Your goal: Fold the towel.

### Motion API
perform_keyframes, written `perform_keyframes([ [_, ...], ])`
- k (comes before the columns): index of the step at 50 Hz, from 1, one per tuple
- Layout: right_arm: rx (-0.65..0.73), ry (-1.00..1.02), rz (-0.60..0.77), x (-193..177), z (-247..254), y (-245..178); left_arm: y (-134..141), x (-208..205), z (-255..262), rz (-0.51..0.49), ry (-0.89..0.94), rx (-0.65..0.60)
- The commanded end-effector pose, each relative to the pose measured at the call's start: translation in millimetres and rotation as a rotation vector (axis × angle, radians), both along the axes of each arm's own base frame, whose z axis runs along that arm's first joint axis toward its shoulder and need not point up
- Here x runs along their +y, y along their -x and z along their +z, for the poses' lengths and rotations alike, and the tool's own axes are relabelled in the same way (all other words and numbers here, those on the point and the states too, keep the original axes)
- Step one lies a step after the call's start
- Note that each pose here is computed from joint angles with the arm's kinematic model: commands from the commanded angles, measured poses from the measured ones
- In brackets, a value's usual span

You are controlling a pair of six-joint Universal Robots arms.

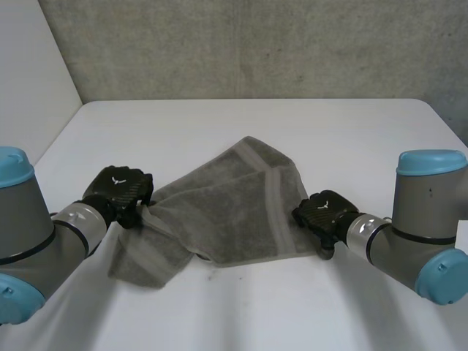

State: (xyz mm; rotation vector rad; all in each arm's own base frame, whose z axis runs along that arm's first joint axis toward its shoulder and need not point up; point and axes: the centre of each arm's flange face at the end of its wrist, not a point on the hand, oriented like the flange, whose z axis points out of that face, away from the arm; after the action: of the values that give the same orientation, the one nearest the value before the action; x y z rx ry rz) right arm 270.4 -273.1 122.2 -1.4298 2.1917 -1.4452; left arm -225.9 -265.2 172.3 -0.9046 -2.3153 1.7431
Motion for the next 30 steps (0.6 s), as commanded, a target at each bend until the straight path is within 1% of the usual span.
perform_keyframes([
  [1, -0.005, 0.010, 0.001, -2, -3, -1, 0, 0, -1, 0.002, -0.003, -0.001],
  [15, -0.019, 0.036, 0.005, -6, -5, -6, 0, 1, -1, 0.002, -0.011, 0.012],
  [30, -0.037, 0.058, -0.008, -18, -2, -11, 0, 1, -1, 0.002, -0.011, 0.012],
])
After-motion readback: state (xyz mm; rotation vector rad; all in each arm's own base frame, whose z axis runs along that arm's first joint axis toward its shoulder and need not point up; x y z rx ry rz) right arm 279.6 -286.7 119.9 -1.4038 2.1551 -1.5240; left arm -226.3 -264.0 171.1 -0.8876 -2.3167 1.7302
